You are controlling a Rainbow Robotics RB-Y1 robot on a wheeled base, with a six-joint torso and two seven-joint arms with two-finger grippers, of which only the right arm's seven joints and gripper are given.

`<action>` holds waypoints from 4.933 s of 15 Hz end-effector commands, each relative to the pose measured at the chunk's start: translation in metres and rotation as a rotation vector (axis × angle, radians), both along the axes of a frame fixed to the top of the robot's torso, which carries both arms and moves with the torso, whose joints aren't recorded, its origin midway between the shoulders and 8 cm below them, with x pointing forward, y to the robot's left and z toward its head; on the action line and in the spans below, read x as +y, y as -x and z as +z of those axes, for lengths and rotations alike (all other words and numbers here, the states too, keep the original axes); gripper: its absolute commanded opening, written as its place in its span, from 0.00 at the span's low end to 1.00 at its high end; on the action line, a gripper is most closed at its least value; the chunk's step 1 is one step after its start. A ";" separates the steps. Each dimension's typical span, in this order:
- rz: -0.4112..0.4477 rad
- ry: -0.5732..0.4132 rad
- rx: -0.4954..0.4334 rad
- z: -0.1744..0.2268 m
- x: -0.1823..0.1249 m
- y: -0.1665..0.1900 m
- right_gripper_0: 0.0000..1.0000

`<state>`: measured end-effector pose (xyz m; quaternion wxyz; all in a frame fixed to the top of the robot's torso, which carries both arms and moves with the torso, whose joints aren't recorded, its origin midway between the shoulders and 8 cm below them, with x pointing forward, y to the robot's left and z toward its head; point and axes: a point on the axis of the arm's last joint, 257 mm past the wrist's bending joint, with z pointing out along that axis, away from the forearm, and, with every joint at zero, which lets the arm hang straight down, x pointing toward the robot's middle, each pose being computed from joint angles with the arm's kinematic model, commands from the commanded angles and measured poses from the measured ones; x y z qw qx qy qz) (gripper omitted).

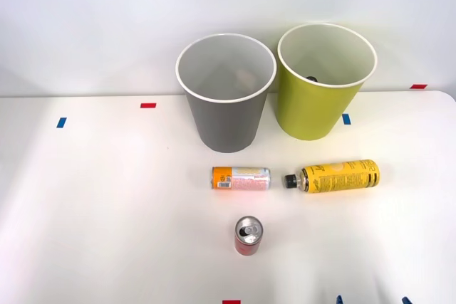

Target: Put cans in the gray bin, plastic bottles in the light green bin

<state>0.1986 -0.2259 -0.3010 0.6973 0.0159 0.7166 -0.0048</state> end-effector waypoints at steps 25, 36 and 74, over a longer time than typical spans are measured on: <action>0.603 0.459 0.584 0.081 0.023 -0.140 0.99; 0.847 0.939 0.677 0.067 0.008 -0.194 0.99; 1.055 1.360 0.722 0.013 0.030 -0.263 0.99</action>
